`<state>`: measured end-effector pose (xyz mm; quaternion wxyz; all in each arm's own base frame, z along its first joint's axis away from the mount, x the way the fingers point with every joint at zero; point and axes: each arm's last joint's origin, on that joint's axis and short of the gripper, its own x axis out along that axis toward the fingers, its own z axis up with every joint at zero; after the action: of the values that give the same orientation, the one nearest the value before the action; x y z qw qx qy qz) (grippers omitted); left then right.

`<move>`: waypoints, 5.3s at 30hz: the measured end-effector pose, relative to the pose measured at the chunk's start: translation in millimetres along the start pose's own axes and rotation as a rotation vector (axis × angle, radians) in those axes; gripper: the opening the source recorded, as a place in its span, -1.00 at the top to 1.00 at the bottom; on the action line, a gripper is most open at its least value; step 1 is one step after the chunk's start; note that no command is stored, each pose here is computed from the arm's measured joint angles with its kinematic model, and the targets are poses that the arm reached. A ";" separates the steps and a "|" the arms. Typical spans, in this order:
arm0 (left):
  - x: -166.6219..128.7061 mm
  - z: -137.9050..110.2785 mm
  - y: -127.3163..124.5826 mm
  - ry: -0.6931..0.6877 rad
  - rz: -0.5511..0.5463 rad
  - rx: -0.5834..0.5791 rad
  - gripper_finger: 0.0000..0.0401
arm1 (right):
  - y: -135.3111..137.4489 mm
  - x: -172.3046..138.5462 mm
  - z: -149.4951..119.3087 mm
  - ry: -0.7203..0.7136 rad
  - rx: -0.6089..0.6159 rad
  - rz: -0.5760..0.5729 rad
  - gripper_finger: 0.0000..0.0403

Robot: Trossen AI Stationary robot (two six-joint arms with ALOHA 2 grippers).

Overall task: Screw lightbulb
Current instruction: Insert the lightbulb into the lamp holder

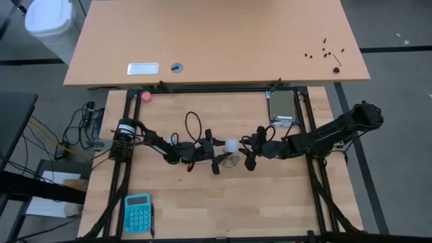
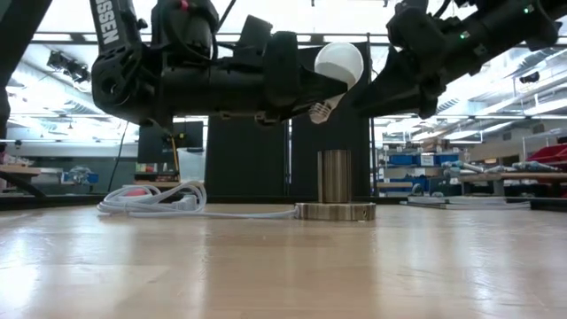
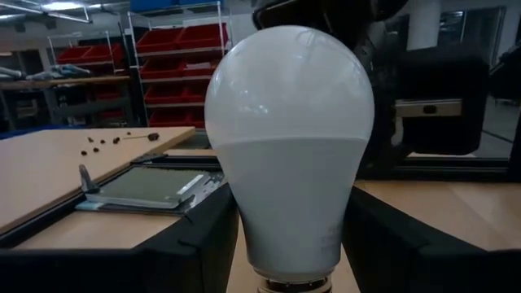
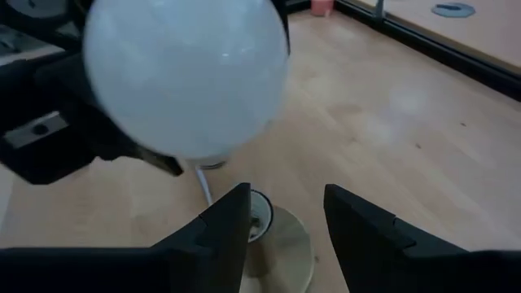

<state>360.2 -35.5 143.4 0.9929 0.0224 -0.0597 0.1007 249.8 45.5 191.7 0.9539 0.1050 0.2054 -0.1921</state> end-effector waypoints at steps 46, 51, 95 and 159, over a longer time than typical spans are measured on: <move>8.8 -11.4 1.0 0.163 0.003 0.015 -0.01 | 6.0 6.2 -8.6 0.040 0.001 0.042 0.17; 7.3 -17.5 -0.3 0.226 0.000 -0.002 -0.01 | 6.4 6.2 -8.8 0.049 0.000 0.062 0.17; 19.0 -17.5 -3.0 0.313 -0.012 -0.002 -0.02 | 2.3 7.7 -8.9 0.073 0.000 0.056 0.17; 1.0 9.2 -3.6 0.560 -0.019 0.009 -0.54 | 4.3 1.4 -8.5 0.021 -0.022 -0.036 0.17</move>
<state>360.8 -39.3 152.5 0.9715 -0.0015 0.2176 0.0940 249.8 51.3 184.0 0.9491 0.0926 0.2195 -0.2060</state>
